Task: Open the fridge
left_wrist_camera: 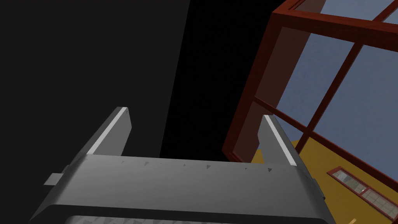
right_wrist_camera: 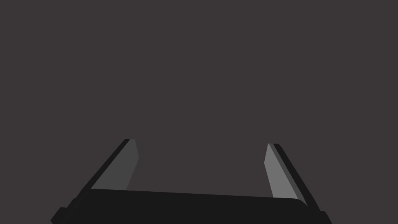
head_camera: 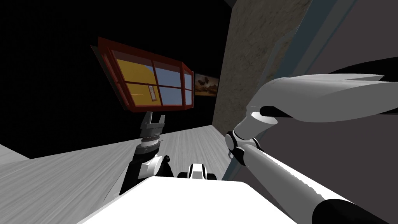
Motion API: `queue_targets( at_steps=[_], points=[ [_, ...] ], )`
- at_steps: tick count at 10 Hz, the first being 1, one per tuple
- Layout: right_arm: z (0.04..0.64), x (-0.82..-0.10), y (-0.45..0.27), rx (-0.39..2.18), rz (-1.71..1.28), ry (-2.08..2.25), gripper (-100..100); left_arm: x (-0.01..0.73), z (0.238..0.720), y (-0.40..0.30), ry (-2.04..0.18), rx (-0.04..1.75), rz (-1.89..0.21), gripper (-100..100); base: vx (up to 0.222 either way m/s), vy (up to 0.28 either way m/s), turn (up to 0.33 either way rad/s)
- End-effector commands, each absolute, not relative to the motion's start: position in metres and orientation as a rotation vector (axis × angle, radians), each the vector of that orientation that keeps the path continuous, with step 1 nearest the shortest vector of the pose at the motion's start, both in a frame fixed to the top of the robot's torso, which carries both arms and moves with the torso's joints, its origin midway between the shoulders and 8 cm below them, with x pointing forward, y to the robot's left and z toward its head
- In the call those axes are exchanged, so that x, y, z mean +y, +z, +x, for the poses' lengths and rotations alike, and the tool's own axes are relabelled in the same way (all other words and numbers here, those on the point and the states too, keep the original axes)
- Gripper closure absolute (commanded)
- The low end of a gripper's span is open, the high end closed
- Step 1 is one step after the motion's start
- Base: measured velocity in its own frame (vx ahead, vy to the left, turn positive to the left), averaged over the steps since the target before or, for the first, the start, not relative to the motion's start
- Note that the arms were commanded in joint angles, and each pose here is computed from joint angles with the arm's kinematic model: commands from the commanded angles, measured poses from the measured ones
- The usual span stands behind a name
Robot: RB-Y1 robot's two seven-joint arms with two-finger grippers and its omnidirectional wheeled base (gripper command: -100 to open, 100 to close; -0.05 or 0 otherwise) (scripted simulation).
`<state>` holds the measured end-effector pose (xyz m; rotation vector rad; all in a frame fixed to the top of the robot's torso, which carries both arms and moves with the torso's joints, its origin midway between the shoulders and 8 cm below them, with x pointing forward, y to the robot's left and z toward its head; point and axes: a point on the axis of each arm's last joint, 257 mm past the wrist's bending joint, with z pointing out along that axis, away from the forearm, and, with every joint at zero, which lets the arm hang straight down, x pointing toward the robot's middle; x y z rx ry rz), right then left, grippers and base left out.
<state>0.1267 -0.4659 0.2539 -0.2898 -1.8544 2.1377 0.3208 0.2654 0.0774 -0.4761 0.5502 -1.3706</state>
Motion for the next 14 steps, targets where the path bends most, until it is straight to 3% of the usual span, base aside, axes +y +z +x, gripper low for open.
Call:
queue_targets(
  at_steps=[1,14],
  points=[
    [0.15,-0.469,0.259,-1.928,-0.216,2.186,-100,0.265,0.321,0.077,-1.371,0.55,-0.476,0,-0.026,-0.005,0.105],
    [0.19,-0.472,0.262,-2.145,-0.069,2.249,-100,0.265,0.321,0.077,-1.37,0.55,-0.476,0,-0.011,-0.003,0.061]
  ],
)
